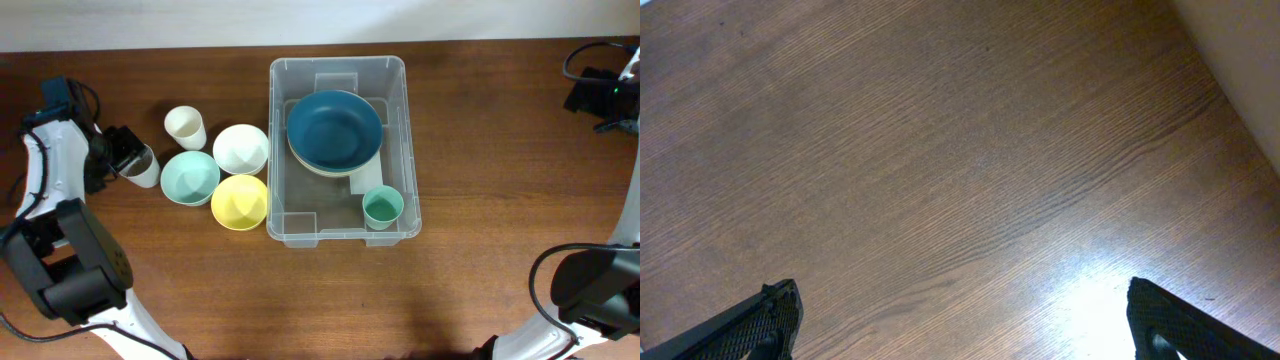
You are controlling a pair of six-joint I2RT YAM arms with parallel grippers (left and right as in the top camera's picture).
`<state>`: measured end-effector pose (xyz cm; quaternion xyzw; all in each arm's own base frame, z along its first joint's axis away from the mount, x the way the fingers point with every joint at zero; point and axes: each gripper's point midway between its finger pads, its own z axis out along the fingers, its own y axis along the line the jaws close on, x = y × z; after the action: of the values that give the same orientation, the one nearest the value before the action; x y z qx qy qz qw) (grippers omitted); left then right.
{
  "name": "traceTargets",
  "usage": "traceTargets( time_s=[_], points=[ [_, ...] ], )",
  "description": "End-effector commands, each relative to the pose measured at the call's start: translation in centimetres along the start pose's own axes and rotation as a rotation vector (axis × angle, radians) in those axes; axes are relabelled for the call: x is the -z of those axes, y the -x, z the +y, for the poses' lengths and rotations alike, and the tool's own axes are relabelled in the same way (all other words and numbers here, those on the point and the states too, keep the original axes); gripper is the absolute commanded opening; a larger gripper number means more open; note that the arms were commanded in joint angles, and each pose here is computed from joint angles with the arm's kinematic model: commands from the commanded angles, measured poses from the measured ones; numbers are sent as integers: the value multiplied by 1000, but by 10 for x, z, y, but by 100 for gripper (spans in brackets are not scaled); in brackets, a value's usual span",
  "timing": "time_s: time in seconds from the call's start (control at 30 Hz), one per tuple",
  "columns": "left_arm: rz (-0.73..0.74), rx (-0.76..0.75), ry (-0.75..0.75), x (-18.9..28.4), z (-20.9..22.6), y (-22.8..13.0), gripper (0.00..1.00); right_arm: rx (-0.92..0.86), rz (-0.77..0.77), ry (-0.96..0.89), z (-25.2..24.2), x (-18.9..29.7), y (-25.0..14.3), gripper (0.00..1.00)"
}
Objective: Pack container
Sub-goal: 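Grasp the grey cup with the left gripper and lift, then carry the grey cup right and lower it onto the mint cup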
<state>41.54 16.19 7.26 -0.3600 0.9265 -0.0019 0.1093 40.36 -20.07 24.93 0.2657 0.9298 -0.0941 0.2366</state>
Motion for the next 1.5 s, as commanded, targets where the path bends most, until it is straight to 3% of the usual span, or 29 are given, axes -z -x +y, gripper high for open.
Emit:
traceTargets(
  time_s=[0.0,0.17,0.33,0.37,0.47,0.57,0.63,0.67,0.97,1.07,1.27,1.47],
  points=[
    [32,16,9,-23,4,-9,83,-16,-29,0,-2,10,5,99],
    [18,16,4,-25,3,-7,62,-16,-29,0,-2,10,5,99],
    [20,16,22,-29,6,-7,55,-16,-29,0,-2,10,5,99],
    [26,16,24,-31,7,-8,44,-16,-29,0,-2,10,5,99],
    [42,15,32,-38,8,-10,27,-16,-29,0,-2,10,5,99],
    [27,18,58,-37,14,-7,25,-16,-29,0,-2,10,5,99],
    [18,28,59,-33,17,-1,4,-16,-29,0,-2,10,5,99],
    [15,36,59,-30,19,2,1,-16,-29,0,-2,10,5,99],
    [-67,34,16,63,2,41,1,-16,-29,0,-2,10,5,99],
    [-88,-75,-90,97,-33,38,1,-16,-29,0,-2,10,5,99],
    [-119,-328,-308,151,-125,-2,1,-16,-29,0,-2,10,5,99],
    [-128,-545,-390,172,-202,-62,1,-16,-29,0,-2,10,5,99]
  ],
)
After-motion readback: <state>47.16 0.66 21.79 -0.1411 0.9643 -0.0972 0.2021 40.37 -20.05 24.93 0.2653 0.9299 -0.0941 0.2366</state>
